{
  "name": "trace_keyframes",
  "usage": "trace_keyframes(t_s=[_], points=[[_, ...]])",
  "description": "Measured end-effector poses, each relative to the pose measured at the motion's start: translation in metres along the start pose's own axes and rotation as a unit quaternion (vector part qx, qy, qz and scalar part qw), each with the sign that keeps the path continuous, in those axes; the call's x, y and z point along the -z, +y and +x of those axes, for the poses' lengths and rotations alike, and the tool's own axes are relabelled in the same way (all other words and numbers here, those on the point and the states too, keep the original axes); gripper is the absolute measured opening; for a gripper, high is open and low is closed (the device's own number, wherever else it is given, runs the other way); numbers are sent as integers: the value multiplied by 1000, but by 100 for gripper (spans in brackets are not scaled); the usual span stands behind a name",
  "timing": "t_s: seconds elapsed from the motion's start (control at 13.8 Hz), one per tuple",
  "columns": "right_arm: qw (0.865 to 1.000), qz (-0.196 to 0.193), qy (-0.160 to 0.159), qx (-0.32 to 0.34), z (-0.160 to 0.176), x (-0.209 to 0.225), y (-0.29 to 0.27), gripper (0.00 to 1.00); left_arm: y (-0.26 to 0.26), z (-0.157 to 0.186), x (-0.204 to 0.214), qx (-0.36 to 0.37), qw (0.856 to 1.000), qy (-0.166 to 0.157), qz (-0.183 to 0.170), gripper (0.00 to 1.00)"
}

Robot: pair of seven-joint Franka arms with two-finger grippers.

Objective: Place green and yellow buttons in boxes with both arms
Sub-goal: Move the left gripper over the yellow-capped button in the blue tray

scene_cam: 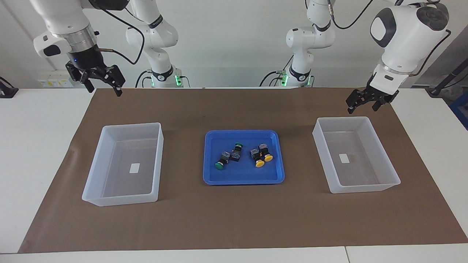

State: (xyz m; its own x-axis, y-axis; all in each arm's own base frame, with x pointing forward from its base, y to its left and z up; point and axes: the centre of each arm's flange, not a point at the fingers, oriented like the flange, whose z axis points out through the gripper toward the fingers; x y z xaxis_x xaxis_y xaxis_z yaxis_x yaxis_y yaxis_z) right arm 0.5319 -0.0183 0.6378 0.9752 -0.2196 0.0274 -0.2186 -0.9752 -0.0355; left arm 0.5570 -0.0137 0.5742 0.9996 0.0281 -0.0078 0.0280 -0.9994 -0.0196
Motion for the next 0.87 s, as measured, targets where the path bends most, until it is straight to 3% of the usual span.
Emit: trace_keyframes(t_s=[0.58,0.87], points=[[999,-26,-1,37,-2,-4,-1,100,15,0,1,-13,1000,3,0,100],[999,-24,-1,38,-3,-4,-6,100,71,1,3,-4,999,41,-7,100]])
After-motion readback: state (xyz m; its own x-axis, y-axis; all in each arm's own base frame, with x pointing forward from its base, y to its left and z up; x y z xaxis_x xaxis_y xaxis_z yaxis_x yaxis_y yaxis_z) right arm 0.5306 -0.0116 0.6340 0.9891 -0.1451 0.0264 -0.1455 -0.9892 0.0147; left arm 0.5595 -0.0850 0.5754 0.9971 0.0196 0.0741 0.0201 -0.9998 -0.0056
